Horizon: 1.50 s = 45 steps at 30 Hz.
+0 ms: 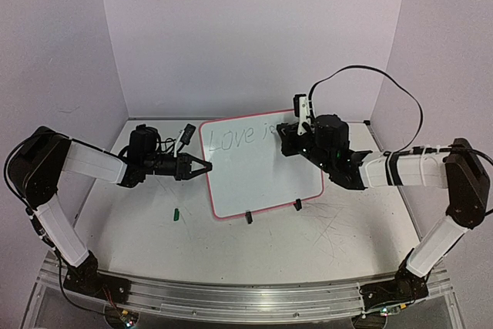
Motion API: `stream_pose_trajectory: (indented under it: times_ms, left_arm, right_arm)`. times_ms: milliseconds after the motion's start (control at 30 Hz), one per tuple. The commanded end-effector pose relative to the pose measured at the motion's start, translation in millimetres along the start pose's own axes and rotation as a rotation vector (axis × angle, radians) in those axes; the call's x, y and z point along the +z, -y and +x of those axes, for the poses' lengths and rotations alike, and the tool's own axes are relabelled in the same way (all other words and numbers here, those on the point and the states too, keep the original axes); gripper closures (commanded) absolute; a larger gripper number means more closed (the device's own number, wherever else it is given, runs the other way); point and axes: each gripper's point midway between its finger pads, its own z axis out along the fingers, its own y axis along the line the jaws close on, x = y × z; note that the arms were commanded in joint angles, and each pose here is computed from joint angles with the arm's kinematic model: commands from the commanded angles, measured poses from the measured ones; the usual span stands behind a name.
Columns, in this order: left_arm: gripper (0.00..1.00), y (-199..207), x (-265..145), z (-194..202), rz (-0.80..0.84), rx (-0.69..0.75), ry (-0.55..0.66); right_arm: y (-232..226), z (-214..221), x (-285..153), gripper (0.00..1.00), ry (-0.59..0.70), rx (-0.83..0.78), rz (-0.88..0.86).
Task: Write a sentence on the whiteboard
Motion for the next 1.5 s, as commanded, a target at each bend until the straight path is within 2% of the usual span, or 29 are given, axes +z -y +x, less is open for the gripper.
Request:
stream_pose_trajectory:
  times_ms: [0,667,800,933,1033,1200,1467]
  left_arm:
    - [1.00,-13,-1,-19,-0.081,0.080,0.045]
    - [1.00,-12,-2,-18,-0.081,0.083,0.045]
    - [1.00,-13,-2,-18,-0.085,0.080,0.044]
    - [1.00,-15,-1,-17,-0.086,0.076,0.042]
    - [1.00,-15,-1,-17,-0.091,0.078,0.044]
    - [1.00,-17,-1,-17,-0.101,0.066,0.046]
    - [1.00,-13,-5,-24,-0.109,0.083,0.062]
  right_arm:
    - [13,0,-8,1.00,-0.005,-0.016,0.062]
    - [-13,23,-4,1.00,-0.052,-0.011,-0.003]
    - [-22,2,-3,1.00,0.000,-0.005,-0.032]
    - [-27,-34,-27,1.00,0.097,0.023,-0.073]
    - [-16,-37,-51,1.00,0.124,0.018,-0.052]
    - [-21,2,-57,1.00,0.010,-0.086,-0.113]
    - [-92,19,-44,1.00,-0.060,-0.169,-0.316]
